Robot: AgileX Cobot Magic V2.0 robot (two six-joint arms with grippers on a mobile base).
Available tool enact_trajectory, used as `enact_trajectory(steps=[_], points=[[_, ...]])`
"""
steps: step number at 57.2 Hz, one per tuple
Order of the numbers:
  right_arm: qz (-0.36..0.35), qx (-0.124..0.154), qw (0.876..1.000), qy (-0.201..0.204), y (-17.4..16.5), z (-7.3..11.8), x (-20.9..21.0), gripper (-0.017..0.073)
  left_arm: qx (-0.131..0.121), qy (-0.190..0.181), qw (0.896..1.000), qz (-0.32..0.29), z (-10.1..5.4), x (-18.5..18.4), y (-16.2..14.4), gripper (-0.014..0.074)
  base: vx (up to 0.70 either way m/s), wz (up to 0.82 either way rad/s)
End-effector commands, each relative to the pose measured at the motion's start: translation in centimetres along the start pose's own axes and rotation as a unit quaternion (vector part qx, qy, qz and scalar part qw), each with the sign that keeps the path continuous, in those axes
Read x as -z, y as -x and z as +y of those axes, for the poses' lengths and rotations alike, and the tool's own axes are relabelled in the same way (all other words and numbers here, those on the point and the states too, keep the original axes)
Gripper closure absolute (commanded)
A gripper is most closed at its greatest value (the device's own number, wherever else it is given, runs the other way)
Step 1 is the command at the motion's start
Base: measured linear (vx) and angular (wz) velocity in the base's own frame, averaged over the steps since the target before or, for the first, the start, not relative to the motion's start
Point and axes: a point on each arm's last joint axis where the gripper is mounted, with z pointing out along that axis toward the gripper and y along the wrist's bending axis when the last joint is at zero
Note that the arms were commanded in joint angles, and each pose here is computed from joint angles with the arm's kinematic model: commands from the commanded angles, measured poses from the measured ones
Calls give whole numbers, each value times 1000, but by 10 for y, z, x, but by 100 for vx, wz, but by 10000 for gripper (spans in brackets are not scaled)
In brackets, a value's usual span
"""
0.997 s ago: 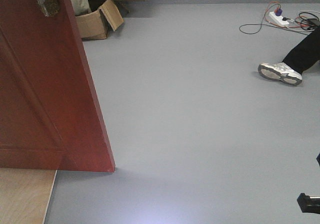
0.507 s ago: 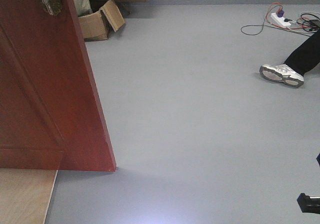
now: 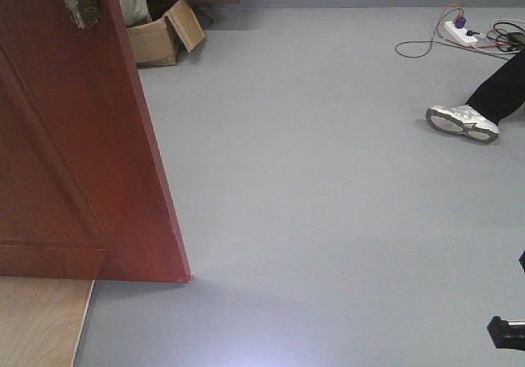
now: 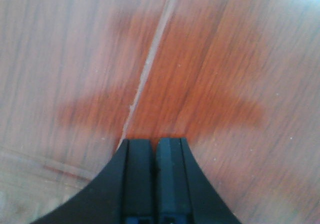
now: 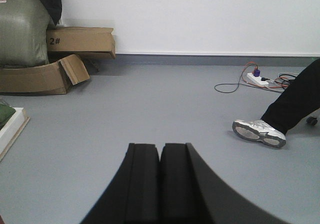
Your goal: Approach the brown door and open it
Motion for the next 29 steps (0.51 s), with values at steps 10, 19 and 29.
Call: enact_trajectory(steps=[10,19,29], points=[[-32,5,999,-3,6,-1,-1,559,-11,-18,997,-74,-29,36,49,600,0,0],[-32,5,999,-3,6,-1,-1,559,-38,-22,991,-124,-49,76,80,600,0,0],[-32,5,999,-3,6,-1,-1,559,-35,25,984,-174,-51,135,85,600,0,0]])
